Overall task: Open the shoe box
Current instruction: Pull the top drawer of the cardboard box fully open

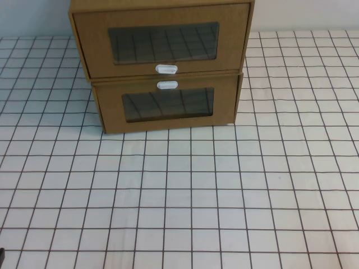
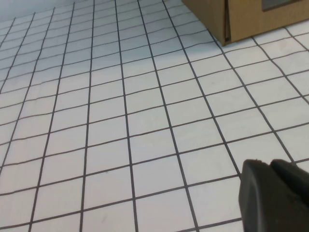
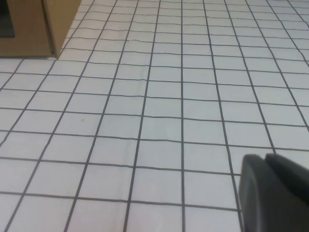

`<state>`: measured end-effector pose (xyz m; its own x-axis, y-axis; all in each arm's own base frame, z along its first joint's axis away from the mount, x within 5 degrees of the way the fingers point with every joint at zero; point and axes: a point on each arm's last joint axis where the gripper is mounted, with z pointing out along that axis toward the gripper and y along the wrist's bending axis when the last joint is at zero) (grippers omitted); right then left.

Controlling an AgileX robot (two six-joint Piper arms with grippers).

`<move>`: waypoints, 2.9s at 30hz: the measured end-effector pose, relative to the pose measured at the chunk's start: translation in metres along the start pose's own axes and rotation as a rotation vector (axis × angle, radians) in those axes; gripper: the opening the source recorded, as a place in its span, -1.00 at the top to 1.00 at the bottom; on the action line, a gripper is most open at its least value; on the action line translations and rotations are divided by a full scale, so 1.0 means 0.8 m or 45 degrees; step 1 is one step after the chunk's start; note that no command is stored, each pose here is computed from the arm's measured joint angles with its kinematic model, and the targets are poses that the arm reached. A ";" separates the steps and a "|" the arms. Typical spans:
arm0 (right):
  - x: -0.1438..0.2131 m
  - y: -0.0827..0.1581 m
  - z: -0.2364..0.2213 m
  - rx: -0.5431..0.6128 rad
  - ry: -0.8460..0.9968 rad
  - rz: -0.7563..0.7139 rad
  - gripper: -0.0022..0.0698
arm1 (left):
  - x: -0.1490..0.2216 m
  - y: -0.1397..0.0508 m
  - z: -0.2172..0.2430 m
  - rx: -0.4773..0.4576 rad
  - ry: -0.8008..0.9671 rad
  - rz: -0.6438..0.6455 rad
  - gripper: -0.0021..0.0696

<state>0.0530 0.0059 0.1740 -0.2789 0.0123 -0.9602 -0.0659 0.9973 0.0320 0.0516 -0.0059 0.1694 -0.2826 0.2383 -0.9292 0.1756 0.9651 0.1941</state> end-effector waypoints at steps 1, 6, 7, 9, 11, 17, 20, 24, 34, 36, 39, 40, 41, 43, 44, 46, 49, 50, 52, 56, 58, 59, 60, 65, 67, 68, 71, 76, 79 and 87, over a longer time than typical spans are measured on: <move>0.000 0.000 0.000 0.000 0.000 0.000 0.98 | 0.000 0.000 0.000 0.000 0.000 0.000 0.95; 0.000 0.000 0.000 0.000 0.000 0.000 0.98 | 0.000 0.000 0.000 0.000 0.000 0.000 0.95; 0.000 0.000 0.000 0.000 0.000 0.000 0.98 | 0.000 0.000 0.000 0.000 0.000 0.000 0.95; 0.000 0.000 0.000 0.000 0.000 0.000 0.98 | 0.000 0.000 0.000 0.000 0.000 0.000 0.95; 0.000 0.000 0.000 0.000 0.000 0.000 0.98 | 0.000 0.000 0.000 0.000 0.000 0.000 0.95; 0.000 0.000 0.000 0.000 0.000 0.000 0.98 | 0.000 0.000 0.000 0.000 0.000 0.000 0.95; 0.000 0.000 0.000 0.000 0.000 0.000 0.98 | 0.000 0.000 0.000 0.000 0.000 0.000 0.95; 0.000 0.000 0.000 0.000 0.000 0.000 0.98 | 0.000 0.000 0.000 0.000 0.000 0.000 0.95; 0.000 0.000 0.000 0.000 0.000 0.000 0.98 | 0.000 0.000 0.000 0.000 0.000 0.000 0.95; 0.000 0.000 0.000 0.000 0.000 0.000 0.98 | 0.000 0.000 0.000 0.000 0.000 0.000 0.95; 0.000 0.000 0.000 0.000 0.000 0.000 0.98 | 0.000 0.000 0.000 0.000 0.000 0.000 0.95; 0.000 0.000 0.000 0.000 0.000 0.000 0.98 | 0.000 0.000 0.000 0.000 0.000 0.000 0.95; 0.000 0.000 0.000 0.000 0.000 0.000 0.98 | 0.000 0.000 0.000 -0.001 -0.002 0.000 0.95; 0.000 0.000 0.000 0.000 0.000 0.000 0.98 | -0.002 0.000 0.000 0.002 -0.018 -0.019 0.95; 0.000 0.000 0.000 0.000 0.000 0.000 0.98 | -0.003 0.000 0.000 0.005 -0.032 -0.040 0.95; 0.000 0.000 0.000 0.000 0.000 0.000 0.98 | -0.007 -0.002 0.000 0.025 -0.076 -0.150 0.95; 0.000 0.000 0.000 0.000 0.000 0.000 0.98 | -0.015 -0.004 -0.001 0.070 -0.158 -0.410 0.95; 0.000 0.000 0.000 0.000 0.000 0.000 0.98 | -0.017 -0.005 -0.001 0.087 -0.181 -0.495 0.95; 0.000 0.000 0.000 0.000 0.000 0.000 0.98 | -0.023 -0.004 -0.002 0.115 -0.239 -0.658 0.95; 0.000 0.000 0.000 0.000 0.000 0.000 0.98 | -0.030 -0.002 -0.004 0.137 -0.322 -0.845 0.95; 0.000 0.000 0.000 0.000 0.000 0.000 0.98 | -0.033 0.000 -0.005 0.129 -0.364 -0.875 0.95; 0.000 0.000 0.000 0.000 0.000 0.000 0.98 | -0.035 0.001 -0.005 0.123 -0.383 -0.882 0.95; 0.000 0.000 0.000 0.000 0.000 0.000 0.98 | -0.035 0.002 -0.006 0.120 -0.395 -0.889 0.95; 0.000 0.000 0.000 0.000 0.000 0.000 0.98 | -0.034 -0.001 -0.005 0.147 -0.354 -0.918 0.95; 0.000 0.000 0.000 0.000 0.000 0.000 0.98 | -0.039 -0.003 -0.006 0.176 -0.279 -0.913 0.95; 0.000 0.000 0.000 0.000 0.000 0.000 0.98 | -0.046 -0.004 -0.006 0.192 -0.234 -0.910 0.95; 0.000 0.000 0.000 0.000 0.000 0.000 0.98 | -0.079 -0.003 -0.008 0.231 -0.116 -0.861 0.95; 0.000 0.000 0.000 0.000 0.000 0.000 0.98 | -0.153 0.004 0.003 0.306 0.047 -0.624 0.95; 0.000 0.000 0.000 0.000 0.000 0.000 0.98 | -0.209 0.012 0.020 0.358 0.101 -0.449 0.95; 0.000 0.000 0.000 0.000 0.000 0.000 0.98 | -0.362 0.034 0.094 0.490 0.126 -0.188 0.95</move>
<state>0.0530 0.0059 0.1740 -0.2789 0.0123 -0.9602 -0.0659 0.9973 0.0320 0.2095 -0.0570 0.4201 -0.4172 0.1277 -0.8998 0.4605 0.8833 -0.0882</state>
